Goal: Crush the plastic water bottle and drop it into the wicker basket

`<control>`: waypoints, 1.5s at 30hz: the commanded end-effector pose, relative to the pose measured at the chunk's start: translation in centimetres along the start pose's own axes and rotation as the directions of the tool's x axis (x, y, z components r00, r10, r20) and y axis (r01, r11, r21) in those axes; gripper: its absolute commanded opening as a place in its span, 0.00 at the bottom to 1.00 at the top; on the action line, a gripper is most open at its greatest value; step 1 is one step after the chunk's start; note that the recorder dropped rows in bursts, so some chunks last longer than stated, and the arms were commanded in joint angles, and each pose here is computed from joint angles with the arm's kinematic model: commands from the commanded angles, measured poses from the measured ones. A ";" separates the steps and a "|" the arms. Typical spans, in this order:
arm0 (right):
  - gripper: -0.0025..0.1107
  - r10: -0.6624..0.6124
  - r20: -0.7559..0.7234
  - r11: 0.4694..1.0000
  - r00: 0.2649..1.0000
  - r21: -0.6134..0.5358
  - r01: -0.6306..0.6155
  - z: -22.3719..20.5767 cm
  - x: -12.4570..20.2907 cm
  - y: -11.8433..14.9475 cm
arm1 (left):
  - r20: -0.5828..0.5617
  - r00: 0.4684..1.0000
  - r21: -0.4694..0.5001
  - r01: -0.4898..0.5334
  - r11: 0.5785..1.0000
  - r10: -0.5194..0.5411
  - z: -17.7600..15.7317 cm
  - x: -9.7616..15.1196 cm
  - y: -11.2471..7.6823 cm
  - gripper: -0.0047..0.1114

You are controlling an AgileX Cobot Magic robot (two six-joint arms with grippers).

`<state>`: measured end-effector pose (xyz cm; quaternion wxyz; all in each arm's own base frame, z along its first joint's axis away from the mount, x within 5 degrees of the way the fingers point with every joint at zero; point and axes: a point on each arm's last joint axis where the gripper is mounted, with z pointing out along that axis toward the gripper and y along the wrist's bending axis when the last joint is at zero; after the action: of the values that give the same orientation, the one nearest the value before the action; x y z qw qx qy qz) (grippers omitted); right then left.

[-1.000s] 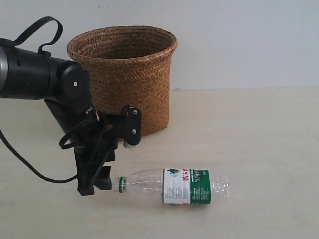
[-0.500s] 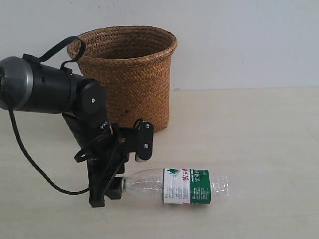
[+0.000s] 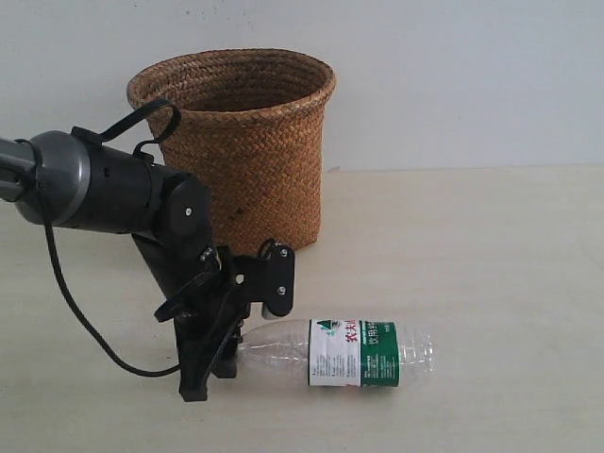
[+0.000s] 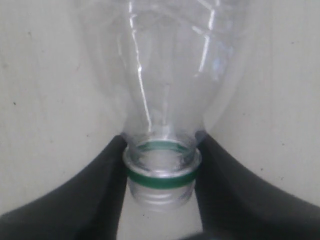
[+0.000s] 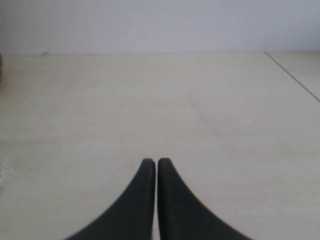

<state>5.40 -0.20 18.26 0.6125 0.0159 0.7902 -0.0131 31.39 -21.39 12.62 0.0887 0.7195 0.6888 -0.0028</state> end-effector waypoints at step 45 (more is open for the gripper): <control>0.02 0.356 0.385 0.934 0.851 -0.157 -0.320 -3.2 -12.1 0.1 | 0.005 1.000 0.027 0.020 0.999 -0.020 -0.2 -0.2 -0.3 0.07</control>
<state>4.87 -0.23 28.22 0.7688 0.1517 0.6017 0.1547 31.19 -21.36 12.59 0.0796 0.7170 0.6925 -0.0103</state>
